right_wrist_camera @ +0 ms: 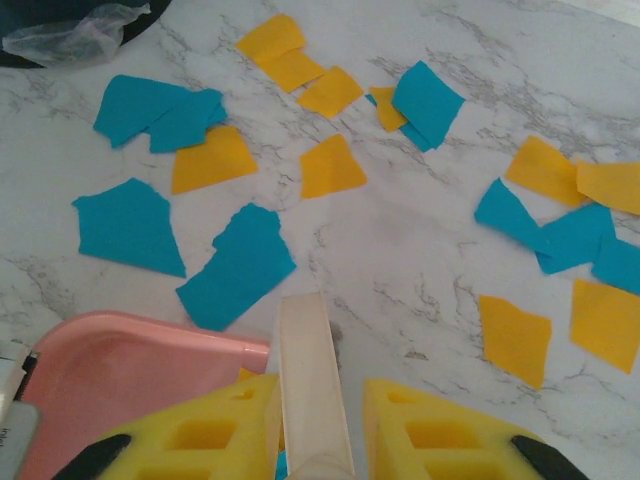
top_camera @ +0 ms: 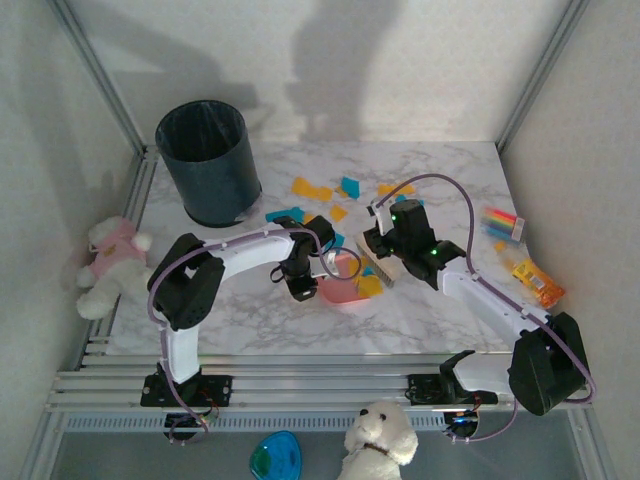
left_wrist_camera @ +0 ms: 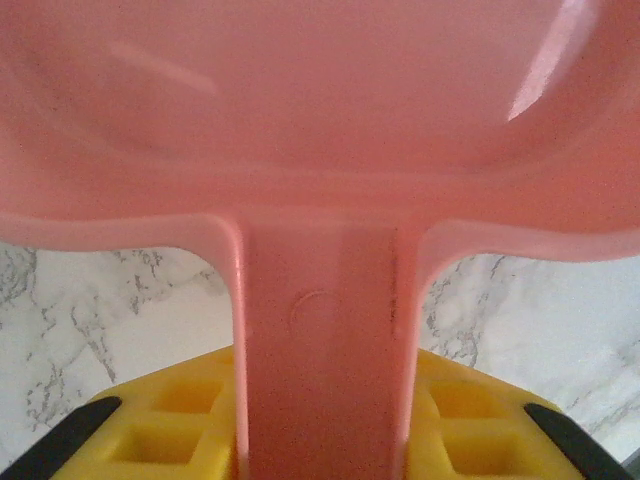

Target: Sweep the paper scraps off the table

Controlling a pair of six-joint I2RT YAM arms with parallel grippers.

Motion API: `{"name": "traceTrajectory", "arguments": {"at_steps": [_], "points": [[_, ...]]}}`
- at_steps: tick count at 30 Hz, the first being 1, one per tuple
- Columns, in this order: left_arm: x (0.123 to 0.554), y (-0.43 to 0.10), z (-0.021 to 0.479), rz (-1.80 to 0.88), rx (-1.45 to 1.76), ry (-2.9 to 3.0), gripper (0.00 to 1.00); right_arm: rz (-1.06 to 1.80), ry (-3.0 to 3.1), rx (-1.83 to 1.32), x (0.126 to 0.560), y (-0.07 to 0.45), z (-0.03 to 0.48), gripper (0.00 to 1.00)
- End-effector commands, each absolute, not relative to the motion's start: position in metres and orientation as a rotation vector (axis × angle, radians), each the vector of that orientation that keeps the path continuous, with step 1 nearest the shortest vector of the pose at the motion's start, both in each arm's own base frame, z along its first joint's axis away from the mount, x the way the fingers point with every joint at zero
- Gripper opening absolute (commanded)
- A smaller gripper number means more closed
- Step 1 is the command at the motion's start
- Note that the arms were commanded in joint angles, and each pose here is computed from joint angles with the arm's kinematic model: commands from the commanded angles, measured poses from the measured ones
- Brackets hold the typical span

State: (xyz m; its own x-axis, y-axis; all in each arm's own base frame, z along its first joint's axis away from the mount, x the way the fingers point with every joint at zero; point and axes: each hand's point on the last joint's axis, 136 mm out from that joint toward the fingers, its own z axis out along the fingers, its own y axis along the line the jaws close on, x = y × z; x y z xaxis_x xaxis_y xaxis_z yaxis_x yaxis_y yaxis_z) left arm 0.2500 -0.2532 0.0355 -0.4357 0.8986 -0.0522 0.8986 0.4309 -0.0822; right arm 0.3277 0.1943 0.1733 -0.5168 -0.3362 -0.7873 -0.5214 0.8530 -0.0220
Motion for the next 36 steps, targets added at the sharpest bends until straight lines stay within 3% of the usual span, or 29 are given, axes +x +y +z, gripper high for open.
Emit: {"name": "traceTrajectory", "arguments": {"at_steps": [1, 11, 21, 28, 36], "points": [[0.245, -0.243, 0.032, -0.08, 1.688, 2.709, 0.0, 0.346, 2.145, -0.614, 0.323, 0.204, 0.184, 0.0], [0.24, -0.245, 0.034, -0.108, 1.722, 2.69, 0.0, 0.387, 2.109, -0.523, 0.333, 0.21, 0.2, 0.0], [0.237, -0.242, 0.031, -0.101, 1.72, 2.699, 0.0, 0.284, 2.053, -0.312, 0.338, 0.178, 0.22, 0.0], [0.24, -0.243, 0.032, -0.1, 1.713, 2.685, 0.0, 0.106, 2.135, -0.199, 0.333, 0.144, 0.205, 0.0], [0.242, -0.243, 0.031, -0.081, 1.695, 2.692, 0.0, 0.115, 2.18, -0.256, 0.318, 0.152, 0.185, 0.0]]}}
